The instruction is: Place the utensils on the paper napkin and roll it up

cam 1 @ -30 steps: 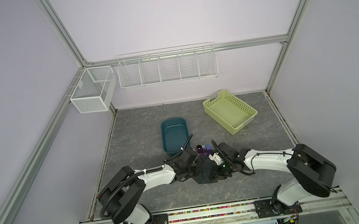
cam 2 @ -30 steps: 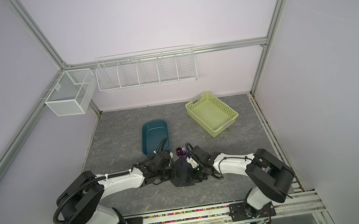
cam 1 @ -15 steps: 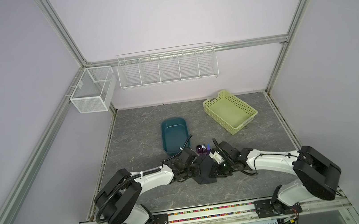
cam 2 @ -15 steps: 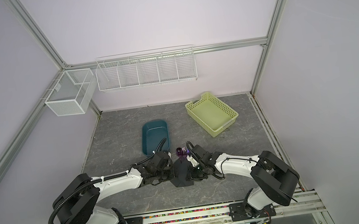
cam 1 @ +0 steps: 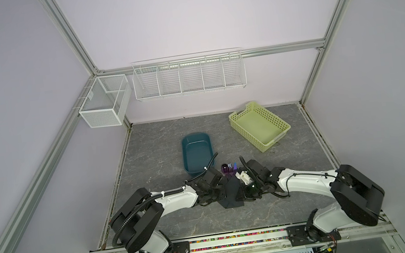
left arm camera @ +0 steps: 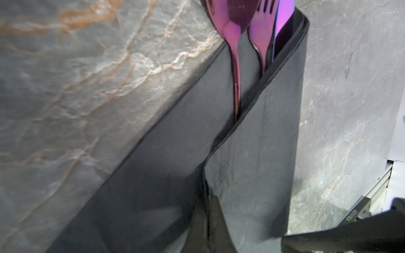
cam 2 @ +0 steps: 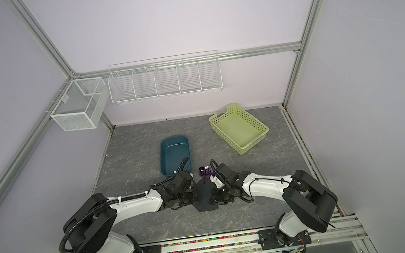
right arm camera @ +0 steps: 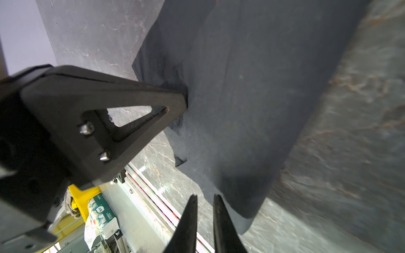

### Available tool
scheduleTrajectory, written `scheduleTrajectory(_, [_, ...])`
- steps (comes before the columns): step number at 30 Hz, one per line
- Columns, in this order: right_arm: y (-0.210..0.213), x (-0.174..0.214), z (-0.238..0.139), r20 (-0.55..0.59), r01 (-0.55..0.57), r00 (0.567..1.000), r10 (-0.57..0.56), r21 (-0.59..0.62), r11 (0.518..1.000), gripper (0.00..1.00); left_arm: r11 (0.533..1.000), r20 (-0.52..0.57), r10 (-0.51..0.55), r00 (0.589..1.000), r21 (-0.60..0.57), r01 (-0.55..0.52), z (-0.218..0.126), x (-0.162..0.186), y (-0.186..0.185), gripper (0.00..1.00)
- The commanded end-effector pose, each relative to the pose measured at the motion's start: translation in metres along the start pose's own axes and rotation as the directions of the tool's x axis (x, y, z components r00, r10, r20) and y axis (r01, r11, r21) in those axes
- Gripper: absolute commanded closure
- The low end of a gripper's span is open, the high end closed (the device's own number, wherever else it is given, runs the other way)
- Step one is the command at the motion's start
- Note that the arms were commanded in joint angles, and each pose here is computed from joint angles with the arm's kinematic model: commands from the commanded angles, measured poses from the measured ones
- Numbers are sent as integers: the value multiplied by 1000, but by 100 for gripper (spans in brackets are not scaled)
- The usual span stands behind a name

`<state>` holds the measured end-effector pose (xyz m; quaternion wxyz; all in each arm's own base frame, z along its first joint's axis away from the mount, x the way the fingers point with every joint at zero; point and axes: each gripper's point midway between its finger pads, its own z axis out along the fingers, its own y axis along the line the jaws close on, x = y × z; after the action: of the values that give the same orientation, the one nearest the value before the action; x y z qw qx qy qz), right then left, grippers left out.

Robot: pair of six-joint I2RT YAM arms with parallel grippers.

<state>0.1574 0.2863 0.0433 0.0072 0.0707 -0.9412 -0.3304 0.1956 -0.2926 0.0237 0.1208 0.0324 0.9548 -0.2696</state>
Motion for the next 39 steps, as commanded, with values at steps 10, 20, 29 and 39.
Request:
scheduleTrajectory(10, [-17,7,13,-33,-31,999,33,62,998,84,999,6,11,1000,-53,-11,3,-8,1,100])
scheduleTrajectory(20, [-25,9,20,-50,-47,997,51,82,996,85,991,26,-15,1000,-135,18,-10,-11,12,89])
scheduleTrajectory(29, [-25,10,22,-58,-49,997,54,78,996,85,995,89,12,996,-97,-4,-43,-29,-10,85])
scheduleTrajectory(39, [-23,9,22,-61,-49,997,54,73,996,85,999,-30,-12,999,33,13,-14,-8,-34,91])
